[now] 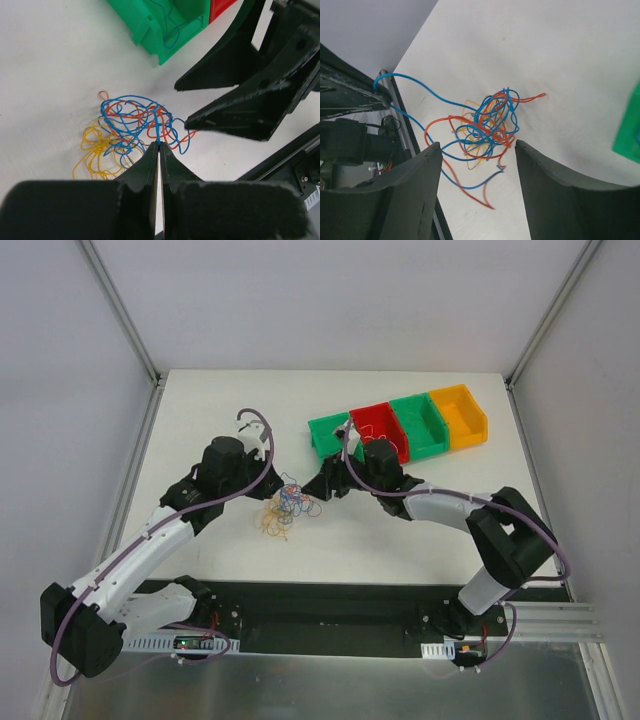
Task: Untangle the cables
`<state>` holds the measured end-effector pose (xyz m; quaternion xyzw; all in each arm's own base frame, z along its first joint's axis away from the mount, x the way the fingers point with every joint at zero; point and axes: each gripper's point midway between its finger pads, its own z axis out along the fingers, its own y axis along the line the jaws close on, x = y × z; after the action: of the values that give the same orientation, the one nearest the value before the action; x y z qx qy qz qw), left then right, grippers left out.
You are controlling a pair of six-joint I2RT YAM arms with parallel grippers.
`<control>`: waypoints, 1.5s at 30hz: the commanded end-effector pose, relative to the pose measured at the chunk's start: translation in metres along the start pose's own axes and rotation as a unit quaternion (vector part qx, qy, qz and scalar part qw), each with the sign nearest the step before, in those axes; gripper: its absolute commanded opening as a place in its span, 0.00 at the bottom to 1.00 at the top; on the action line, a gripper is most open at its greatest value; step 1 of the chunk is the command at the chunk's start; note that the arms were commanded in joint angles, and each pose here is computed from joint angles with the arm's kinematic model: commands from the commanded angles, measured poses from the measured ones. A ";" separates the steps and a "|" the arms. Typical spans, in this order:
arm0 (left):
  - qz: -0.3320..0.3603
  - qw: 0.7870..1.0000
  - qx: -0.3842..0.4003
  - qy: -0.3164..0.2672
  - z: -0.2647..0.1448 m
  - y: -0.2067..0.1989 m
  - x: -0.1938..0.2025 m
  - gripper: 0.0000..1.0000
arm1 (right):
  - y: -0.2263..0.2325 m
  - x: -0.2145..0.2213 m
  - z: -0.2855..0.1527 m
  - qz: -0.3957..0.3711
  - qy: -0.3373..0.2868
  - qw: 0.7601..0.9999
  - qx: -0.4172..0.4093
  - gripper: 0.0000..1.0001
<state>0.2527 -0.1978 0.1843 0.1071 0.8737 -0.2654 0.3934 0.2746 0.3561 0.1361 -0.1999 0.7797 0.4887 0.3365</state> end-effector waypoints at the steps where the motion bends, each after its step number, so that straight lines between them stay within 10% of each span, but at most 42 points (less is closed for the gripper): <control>1: -0.018 1.000 -0.008 -0.016 -0.016 -0.003 -0.010 0.00 | 0.039 -0.004 0.018 -0.065 0.003 0.996 -0.055 0.63; 16: -0.022 0.990 0.003 -0.138 -0.093 -0.031 -0.084 0.00 | 0.029 0.035 0.075 0.006 0.042 0.999 0.002 0.65; 33: 0.006 0.928 0.051 -0.368 -0.265 -0.095 -0.226 0.00 | 0.030 0.035 0.074 -0.007 0.046 0.999 0.016 0.67; 45: -0.020 0.951 0.190 -0.242 -0.208 -0.138 -0.187 0.00 | 0.048 -0.024 -0.066 -0.090 -0.100 0.984 0.113 0.80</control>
<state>0.1968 -0.1505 0.5152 0.0429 0.6713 -0.3738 0.6386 0.2364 0.3703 0.1645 -0.2250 0.7783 0.4298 0.3987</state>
